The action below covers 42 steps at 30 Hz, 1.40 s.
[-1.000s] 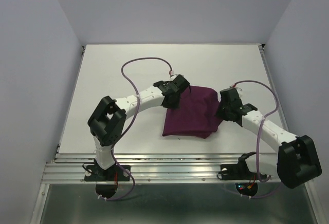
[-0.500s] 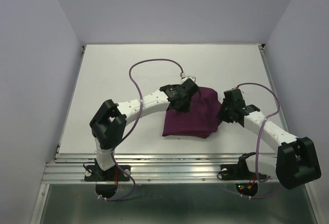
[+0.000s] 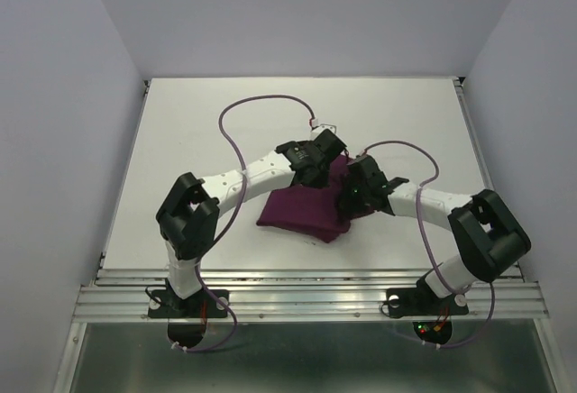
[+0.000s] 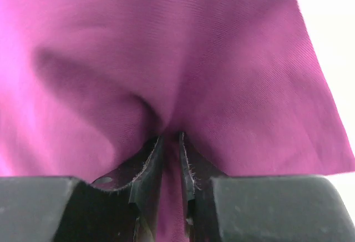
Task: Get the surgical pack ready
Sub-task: Pack the surgical kit at the center of the board.
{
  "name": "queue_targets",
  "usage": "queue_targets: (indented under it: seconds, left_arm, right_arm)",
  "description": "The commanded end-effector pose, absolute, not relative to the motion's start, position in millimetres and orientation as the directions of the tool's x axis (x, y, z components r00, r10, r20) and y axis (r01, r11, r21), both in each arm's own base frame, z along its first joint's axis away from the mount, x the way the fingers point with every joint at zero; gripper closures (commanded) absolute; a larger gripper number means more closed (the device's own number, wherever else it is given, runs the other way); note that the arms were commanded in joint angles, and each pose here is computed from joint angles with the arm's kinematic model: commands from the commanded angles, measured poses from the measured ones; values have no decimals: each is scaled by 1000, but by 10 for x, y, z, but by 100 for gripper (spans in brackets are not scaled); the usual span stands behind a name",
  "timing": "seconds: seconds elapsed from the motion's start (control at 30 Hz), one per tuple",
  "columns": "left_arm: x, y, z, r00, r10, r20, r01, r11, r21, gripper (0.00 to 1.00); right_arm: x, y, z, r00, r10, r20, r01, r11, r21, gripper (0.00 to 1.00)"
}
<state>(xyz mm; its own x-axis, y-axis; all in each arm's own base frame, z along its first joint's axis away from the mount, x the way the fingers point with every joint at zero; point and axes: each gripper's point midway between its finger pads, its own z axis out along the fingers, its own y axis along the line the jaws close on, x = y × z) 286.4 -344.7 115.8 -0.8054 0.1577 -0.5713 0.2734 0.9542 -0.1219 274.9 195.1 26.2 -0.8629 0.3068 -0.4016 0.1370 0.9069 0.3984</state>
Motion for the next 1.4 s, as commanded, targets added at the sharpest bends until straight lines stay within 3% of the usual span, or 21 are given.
queue_targets:
  seconds: [0.0,0.2,0.37,0.63,0.9,1.1,1.23,1.37]
  left_arm:
    - [3007,-3277,1525,-764,100,-637,232,965,-127,100]
    - [2964,-3106,1518,-762,79,-643,204,971,-123,100]
    - [2977,-2892,1553,-761,59,-646,177,977,-119,100]
    - [3088,-2490,1731,-743,2,-669,124,983,-134,100]
    - [3067,-2507,1784,-738,2,-675,151,975,-162,100]
    - [3010,-2638,1789,-720,40,-693,194,970,-146,100]
    - [2850,-2914,1719,-714,108,-692,262,958,-121,87]
    - [2738,-3123,1544,-719,172,-673,314,945,-94,69]
  right_arm:
    - [2856,2378,602,-834,341,-433,67,843,534,76]
    - [3004,1947,973,-739,417,-529,108,849,518,75]
    - [3203,1968,1321,-702,430,-568,58,829,556,75]
    - [3547,2251,1279,-742,401,-537,23,816,577,76]
    - [3521,2188,677,-791,414,-450,135,836,531,80]
    - [3580,2095,1263,-715,438,-545,77,824,561,80]
    - [3579,1689,1737,-611,460,-644,102,852,513,75]
    - [3487,1168,1578,-597,514,-616,198,839,507,74]
